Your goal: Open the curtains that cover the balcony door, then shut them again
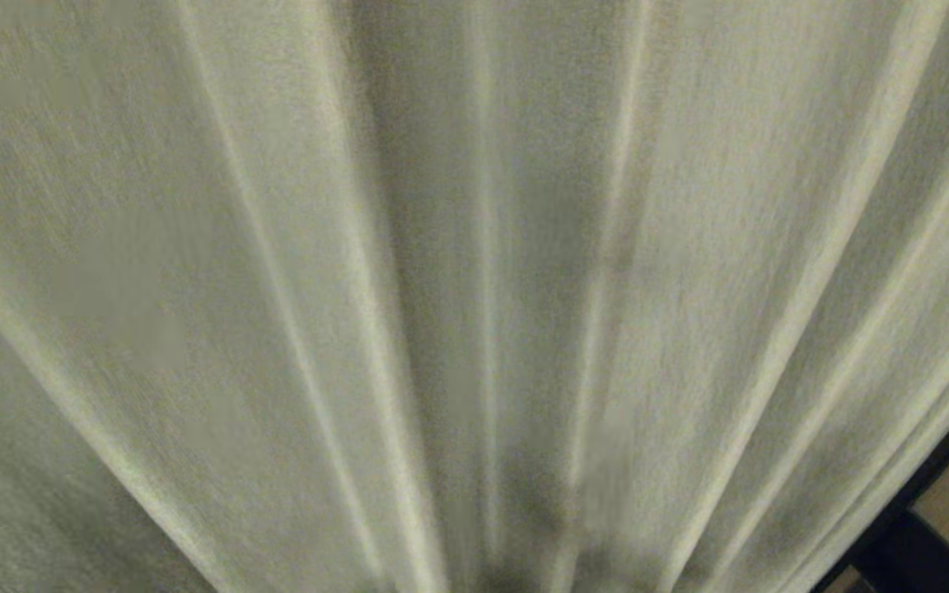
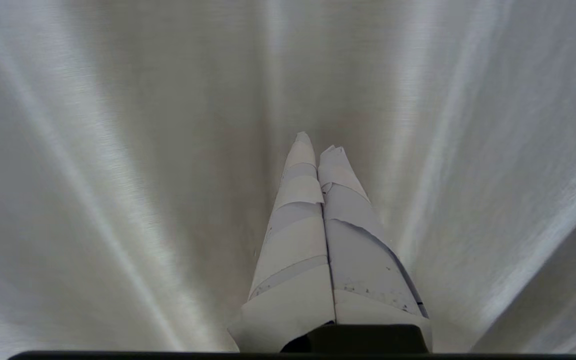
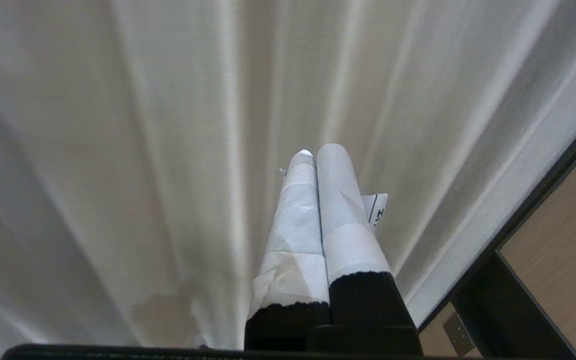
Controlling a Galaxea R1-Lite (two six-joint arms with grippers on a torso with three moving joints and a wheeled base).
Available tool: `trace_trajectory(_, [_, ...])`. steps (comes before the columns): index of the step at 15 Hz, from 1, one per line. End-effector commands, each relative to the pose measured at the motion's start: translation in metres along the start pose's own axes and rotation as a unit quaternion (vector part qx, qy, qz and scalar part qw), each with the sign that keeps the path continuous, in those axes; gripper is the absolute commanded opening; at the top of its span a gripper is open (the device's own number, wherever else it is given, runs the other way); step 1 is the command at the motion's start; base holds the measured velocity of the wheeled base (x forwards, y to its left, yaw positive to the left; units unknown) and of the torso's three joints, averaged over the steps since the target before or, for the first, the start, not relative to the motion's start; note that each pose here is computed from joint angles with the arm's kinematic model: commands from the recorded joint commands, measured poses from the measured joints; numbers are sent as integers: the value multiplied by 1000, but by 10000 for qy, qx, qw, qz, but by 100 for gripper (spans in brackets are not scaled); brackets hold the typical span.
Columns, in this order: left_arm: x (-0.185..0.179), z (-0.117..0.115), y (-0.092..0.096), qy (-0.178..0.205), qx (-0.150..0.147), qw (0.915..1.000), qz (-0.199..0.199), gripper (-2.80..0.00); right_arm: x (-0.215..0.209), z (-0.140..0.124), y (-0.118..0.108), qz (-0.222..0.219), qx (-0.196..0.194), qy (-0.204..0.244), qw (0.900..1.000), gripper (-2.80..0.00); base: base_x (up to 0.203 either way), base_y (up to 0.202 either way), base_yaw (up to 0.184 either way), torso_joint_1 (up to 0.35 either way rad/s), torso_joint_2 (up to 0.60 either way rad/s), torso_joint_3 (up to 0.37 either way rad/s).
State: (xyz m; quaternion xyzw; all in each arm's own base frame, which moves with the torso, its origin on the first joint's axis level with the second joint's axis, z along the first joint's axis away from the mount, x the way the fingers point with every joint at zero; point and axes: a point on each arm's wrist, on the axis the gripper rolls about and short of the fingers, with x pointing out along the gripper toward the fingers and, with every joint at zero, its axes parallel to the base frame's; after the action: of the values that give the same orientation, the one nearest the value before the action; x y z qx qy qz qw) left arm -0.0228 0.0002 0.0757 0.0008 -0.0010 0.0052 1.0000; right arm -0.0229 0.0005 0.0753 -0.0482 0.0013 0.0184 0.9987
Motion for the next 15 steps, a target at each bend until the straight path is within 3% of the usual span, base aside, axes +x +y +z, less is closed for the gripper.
trace_trajectory(1, [0,0,0,-6,-1,10000,2,-280,0,0,0,10,-8,7,10000,-280,0,0,0,0,0,0])
trace_trajectory(8, [0,0,0,-6,-8,10000,2,-280,0,0,0,-6,45,9,10000,-280,0,0,0,0,0,0])
trace_trajectory(15, [0,0,0,-13,-16,10000,2,-280,0,0,0,-6,77,9,10000,-280,-1,-2,92,1,2,2])
